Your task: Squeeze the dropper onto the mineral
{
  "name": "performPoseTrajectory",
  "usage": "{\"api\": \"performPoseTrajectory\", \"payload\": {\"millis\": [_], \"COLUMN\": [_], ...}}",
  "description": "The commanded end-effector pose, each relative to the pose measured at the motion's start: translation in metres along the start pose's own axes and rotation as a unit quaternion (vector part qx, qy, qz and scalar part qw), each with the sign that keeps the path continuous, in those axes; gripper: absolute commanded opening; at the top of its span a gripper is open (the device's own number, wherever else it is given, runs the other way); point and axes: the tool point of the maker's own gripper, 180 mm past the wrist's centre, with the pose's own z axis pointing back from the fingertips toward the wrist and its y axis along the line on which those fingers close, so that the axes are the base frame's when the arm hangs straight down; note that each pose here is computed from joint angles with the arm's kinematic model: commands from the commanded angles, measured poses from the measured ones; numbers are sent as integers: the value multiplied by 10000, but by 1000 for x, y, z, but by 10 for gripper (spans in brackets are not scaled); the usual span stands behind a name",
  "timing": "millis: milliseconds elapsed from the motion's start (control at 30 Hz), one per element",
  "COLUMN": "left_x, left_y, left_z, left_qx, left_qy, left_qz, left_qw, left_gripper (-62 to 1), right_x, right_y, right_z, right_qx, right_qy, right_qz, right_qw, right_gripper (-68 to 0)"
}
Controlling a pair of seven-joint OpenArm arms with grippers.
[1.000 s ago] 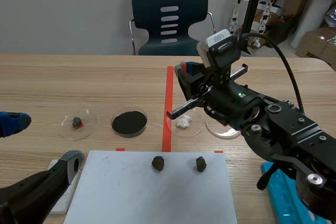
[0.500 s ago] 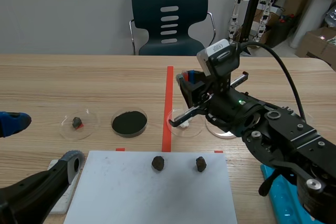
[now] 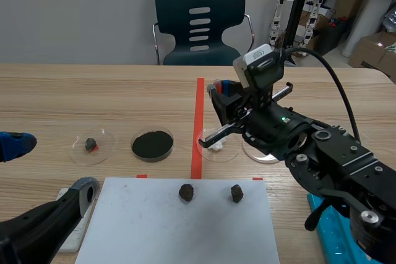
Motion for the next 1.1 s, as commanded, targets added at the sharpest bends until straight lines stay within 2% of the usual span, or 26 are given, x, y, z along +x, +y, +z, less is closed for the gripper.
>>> {"api": "performPoseTrajectory", "payload": {"millis": [0, 267, 467, 600, 1067], "left_x": [5, 5, 5, 5, 5], "left_y": [-2, -2, -2, -2, -2], "left_z": [0, 0, 0, 0, 0], "left_qx": [-14, -14, -14, -14, -14], "left_qy": [-115, -113, -113, -113, -113], "left_qz": [76, 76, 76, 76, 76], "left_qw": [9999, 9999, 9999, 9999, 9999], "left_gripper": [14, 14, 14, 14, 14], "right_x": [14, 15, 15, 15, 15], "right_y": [-4, -11, -11, -11, -11], "right_z": [-5, -5, -5, -5, -5], "right_qx": [-16, -218, -223, -221, -215], "right_qy": [-245, -249, -249, -249, -245], "right_qz": [37, 117, 119, 119, 124], "right_qw": [9997, 9994, 9994, 9994, 9994], "right_gripper": [-611, -611, -612, -659, -662]}}
